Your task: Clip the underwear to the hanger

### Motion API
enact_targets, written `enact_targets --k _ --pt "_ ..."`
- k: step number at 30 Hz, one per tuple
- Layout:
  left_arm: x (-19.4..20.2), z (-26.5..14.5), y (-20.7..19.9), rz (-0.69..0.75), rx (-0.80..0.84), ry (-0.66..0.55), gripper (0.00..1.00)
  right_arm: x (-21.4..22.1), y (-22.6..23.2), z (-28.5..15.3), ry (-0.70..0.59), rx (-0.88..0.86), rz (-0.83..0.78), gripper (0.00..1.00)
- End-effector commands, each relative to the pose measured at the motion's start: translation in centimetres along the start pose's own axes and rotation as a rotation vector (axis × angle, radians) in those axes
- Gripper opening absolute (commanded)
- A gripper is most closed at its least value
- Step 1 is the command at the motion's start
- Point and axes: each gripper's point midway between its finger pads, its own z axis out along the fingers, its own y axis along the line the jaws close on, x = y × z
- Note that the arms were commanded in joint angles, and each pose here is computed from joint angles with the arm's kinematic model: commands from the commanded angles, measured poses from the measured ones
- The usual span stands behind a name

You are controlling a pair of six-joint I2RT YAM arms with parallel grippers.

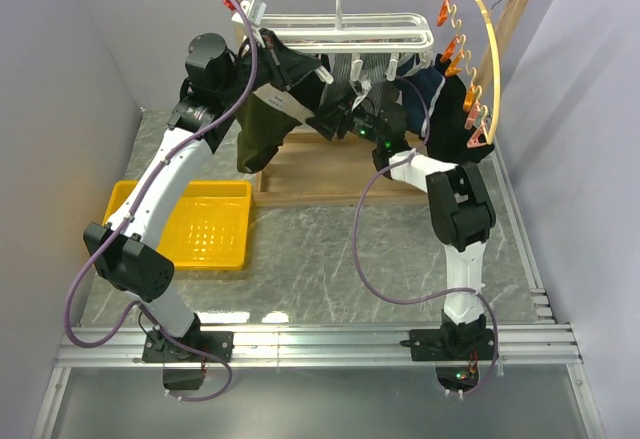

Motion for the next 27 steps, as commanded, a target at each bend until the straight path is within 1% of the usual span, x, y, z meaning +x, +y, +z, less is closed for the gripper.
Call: enact_targets --k 1,12,15,19,20,22,23,25,26,27 --pt "-1.1 -0.7 -1.7 0.018 0.056 -0.011 0.00 -3.3 1.3 1.1 -0.077 -0.071 -0.056 0.54" --pt "-1.1 -0.9 -1.5 0.023 0.049 -0.009 0.00 -2.7 3.5 2.7 -0.081 -0.152 -0.068 0.45" --pt "-1.1 -1.0 -1.4 0.023 0.047 -0.007 0.00 -2.2 4.1 3.0 -0.074 -0.171 -0.063 0.42" --pt "-1.0 -1.1 -1.1 0.025 0.041 -0.006 0.00 -2.0 4.5 3.0 -0.069 -0.183 -0.060 0.41" --pt "-1.2 -1.2 -1.2 0.027 0.042 -0.009 0.00 -2.4 4.7 3.0 -0.073 -0.187 -0.062 0.39" --pt "-1.1 -1.2 -1.1 0.027 0.040 -0.008 0.00 -2.5 4.8 3.0 -0.074 -0.191 -0.069 0.32" --pt "-1.1 -1.2 -1.0 0.024 0.038 -0.007 0.00 -2.8 5.1 2.8 -0.075 -0.194 -0.070 0.22" --pt "-1.1 -1.3 -0.9 0.028 0.032 -0.007 0.00 -2.7 5.3 2.3 -0.068 -0.193 -0.067 0.11" --pt "-1.0 -1.3 -0.8 0.030 0.030 -0.005 0.00 -3.9 6.1 2.0 -0.080 -0.201 -0.087 0.00" --pt "-1.1 -1.3 -0.7 0.037 0.027 -0.007 0.00 -4.2 6.3 1.8 -0.082 -0.194 -0.105 0.00"
